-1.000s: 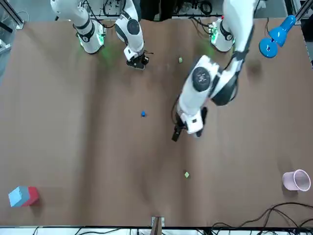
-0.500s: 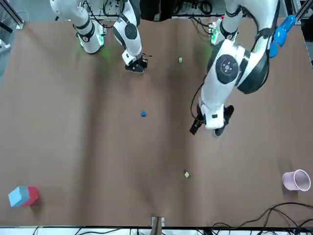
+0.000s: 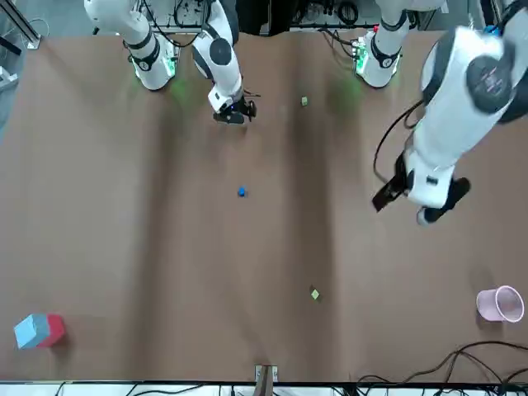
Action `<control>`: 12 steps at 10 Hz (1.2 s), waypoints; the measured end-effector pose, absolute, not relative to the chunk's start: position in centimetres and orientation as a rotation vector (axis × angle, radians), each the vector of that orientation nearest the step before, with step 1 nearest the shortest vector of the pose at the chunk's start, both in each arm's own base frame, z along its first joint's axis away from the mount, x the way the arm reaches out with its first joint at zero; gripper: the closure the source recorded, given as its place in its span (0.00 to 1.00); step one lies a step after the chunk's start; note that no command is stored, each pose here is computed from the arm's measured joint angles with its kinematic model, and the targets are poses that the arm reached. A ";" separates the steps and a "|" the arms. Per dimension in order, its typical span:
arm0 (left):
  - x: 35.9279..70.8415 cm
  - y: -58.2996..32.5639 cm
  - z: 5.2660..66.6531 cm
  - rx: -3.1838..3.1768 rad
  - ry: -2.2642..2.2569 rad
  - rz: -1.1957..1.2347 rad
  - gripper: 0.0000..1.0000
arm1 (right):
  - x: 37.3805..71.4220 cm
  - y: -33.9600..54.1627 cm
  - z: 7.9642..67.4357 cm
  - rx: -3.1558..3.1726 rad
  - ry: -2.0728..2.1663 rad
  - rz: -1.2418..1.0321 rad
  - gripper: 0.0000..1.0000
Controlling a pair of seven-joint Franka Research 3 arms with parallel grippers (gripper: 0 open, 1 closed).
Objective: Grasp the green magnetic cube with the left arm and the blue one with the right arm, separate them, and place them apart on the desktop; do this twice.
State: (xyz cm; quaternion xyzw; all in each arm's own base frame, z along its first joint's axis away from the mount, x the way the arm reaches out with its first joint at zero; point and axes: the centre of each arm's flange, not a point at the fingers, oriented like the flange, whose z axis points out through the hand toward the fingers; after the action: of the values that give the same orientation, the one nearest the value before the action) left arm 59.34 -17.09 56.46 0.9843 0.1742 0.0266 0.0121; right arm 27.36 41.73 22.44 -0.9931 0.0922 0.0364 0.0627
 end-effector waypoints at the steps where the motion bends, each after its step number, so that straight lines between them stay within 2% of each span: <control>1: 58.5 -15.5 58.8 3.098 0.353 0.123 0.00 | 30.5 41.4 23.8 -2.979 0.264 0.065 0.00; 5: 54.7 -13.1 62.7 3.160 0.000 0.110 0.00 | 41.7 40.1 25.6 -3.082 0.200 0.021 0.00; 7: 54.9 -11.5 62.4 3.166 -0.049 0.093 0.00 | 46.2 41.2 26.4 -3.133 0.172 0.037 0.02; 9: 55.2 -10.9 61.8 3.161 -0.039 0.077 0.00 | 48.7 40.9 23.8 -3.155 0.119 0.053 0.04; 12: 55.9 -10.5 60.5 3.151 -0.024 0.042 0.00 | 48.5 41.8 19.6 -3.160 0.082 0.063 0.07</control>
State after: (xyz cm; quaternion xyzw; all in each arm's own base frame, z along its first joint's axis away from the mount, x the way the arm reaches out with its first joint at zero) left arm 55.86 -10.55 60.47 0.9999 -0.0077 0.0132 -0.0051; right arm 48.53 41.75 19.60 -0.9994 0.0259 0.0200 -0.0103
